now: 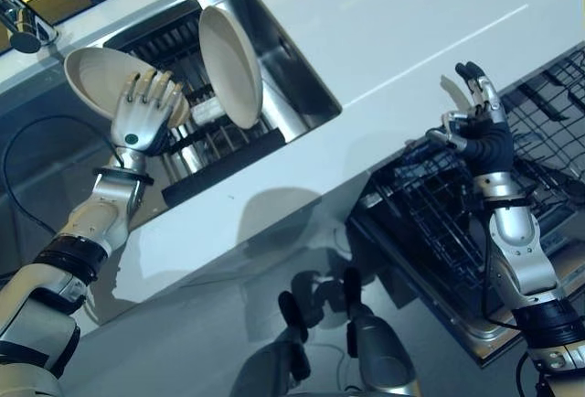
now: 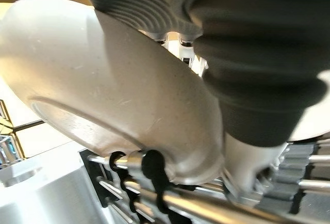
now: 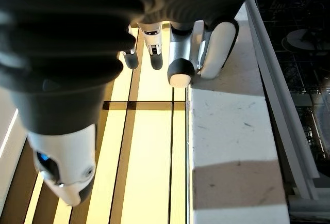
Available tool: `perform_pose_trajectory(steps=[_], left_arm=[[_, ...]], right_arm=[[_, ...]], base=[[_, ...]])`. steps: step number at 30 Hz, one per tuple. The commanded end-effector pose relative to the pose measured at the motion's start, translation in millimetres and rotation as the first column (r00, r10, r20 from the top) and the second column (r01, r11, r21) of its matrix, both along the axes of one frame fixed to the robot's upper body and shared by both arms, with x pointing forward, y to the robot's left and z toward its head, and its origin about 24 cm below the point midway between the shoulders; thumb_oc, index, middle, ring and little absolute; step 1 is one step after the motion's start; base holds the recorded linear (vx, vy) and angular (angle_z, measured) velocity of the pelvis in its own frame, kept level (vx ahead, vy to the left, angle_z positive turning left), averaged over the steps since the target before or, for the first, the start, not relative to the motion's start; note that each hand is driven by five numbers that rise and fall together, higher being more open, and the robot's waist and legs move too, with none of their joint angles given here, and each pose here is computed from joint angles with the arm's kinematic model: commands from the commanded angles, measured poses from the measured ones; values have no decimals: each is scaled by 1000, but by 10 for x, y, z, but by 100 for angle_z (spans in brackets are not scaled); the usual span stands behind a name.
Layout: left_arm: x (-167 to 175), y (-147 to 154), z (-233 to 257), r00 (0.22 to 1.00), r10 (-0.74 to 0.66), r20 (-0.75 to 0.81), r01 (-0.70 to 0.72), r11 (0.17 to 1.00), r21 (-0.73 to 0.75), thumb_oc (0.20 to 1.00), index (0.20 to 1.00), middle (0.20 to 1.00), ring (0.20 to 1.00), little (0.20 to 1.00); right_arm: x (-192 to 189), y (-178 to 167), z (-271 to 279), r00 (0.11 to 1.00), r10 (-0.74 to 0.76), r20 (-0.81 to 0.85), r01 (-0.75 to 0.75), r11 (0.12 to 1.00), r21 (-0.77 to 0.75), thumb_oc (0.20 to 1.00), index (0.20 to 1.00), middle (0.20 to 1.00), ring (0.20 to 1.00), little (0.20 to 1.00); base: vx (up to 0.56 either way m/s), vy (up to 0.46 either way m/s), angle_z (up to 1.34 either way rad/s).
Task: Pick up plates and place into dishwasher.
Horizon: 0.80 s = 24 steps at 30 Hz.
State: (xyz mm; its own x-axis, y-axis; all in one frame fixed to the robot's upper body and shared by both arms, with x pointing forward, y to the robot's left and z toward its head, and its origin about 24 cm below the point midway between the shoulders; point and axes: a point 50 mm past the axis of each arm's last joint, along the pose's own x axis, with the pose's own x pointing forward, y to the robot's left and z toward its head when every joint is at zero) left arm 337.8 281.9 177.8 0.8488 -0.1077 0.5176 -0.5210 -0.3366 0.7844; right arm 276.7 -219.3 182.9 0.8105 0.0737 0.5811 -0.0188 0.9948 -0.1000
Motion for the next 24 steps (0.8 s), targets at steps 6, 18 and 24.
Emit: perform_pose_trajectory(steps=[6,18,24], left_arm=[[-72,162,-112,994,99,-49,-99,995,15,200,200,200,200,200],[-212,169,-386,990,95,-104,-95,995,3,200,200,200,200,200],[-288,145,-538,990,80,-115,-83,996,-25,200,200,200,200,200]], right_arm=[[-81,-131,-721,940,-67,-335,68,998,-10,1000,1000,1000,1000,1000],[-185,-290,-766,916,-87,-391,74,996,-47,1000,1000,1000,1000,1000],[-265,-381,-801,900,-98,-425,75,995,-70,1000,1000,1000,1000,1000]], base=[[73,46,1],[56,37,4],[65,44,2]])
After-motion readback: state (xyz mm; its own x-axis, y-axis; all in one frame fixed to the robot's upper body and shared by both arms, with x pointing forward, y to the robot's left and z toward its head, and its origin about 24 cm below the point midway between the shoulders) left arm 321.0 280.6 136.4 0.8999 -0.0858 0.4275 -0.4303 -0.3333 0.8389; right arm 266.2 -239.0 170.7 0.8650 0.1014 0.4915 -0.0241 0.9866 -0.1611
